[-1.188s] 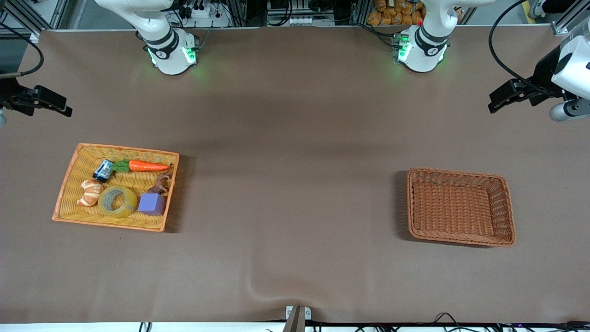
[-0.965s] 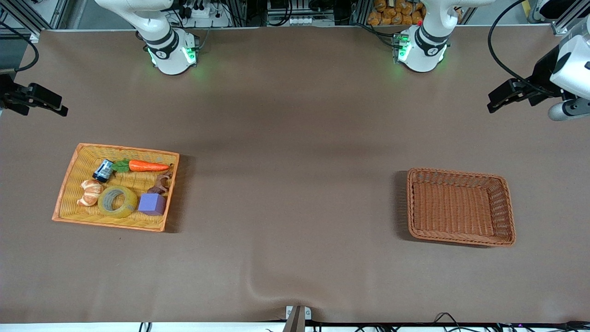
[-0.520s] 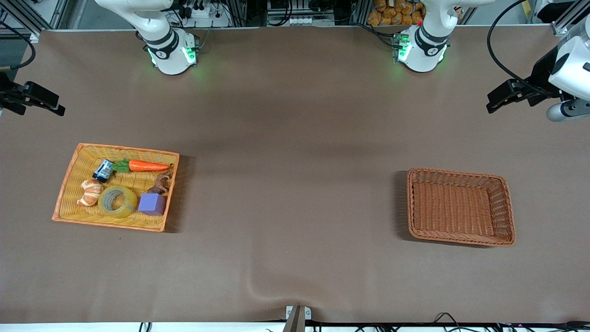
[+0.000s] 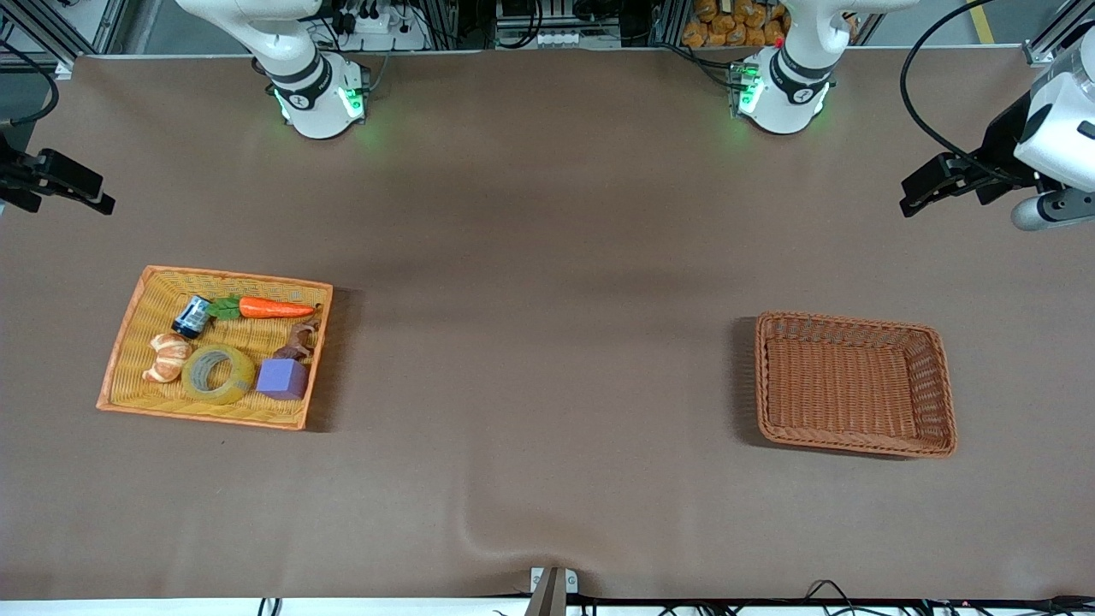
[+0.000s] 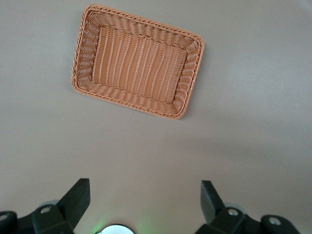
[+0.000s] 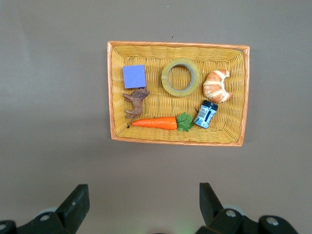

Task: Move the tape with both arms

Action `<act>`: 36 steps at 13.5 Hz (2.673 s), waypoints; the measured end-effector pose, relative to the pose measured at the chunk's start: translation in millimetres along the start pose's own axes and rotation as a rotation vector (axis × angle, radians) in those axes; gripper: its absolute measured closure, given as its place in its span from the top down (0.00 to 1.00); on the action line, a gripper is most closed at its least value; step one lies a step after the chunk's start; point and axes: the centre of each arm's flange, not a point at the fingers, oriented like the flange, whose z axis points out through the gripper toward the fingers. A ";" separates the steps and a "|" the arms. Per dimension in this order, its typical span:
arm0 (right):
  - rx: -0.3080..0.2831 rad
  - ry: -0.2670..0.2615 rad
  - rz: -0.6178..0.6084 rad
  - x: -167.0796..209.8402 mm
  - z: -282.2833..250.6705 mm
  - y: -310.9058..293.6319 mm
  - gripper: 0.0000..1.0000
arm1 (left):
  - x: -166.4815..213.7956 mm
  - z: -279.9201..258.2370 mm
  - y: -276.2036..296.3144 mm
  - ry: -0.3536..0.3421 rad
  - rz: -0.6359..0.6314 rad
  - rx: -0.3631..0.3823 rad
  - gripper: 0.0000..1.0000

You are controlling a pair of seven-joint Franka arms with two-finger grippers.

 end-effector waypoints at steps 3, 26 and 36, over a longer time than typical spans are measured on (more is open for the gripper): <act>0.000 0.001 0.000 0.1 -0.1 0.0 1.00 | 3.2 1.5 2.2 0.023 0.002 -0.007 1.00; 0.000 0.007 -0.002 0.8 -0.6 -0.9 1.00 | 7.4 12.2 0.7 0.031 0.005 0.024 1.00; 0.000 0.012 -0.002 1.3 -1.0 -1.1 1.00 | 8.6 20.7 -1.4 0.014 0.002 0.031 1.00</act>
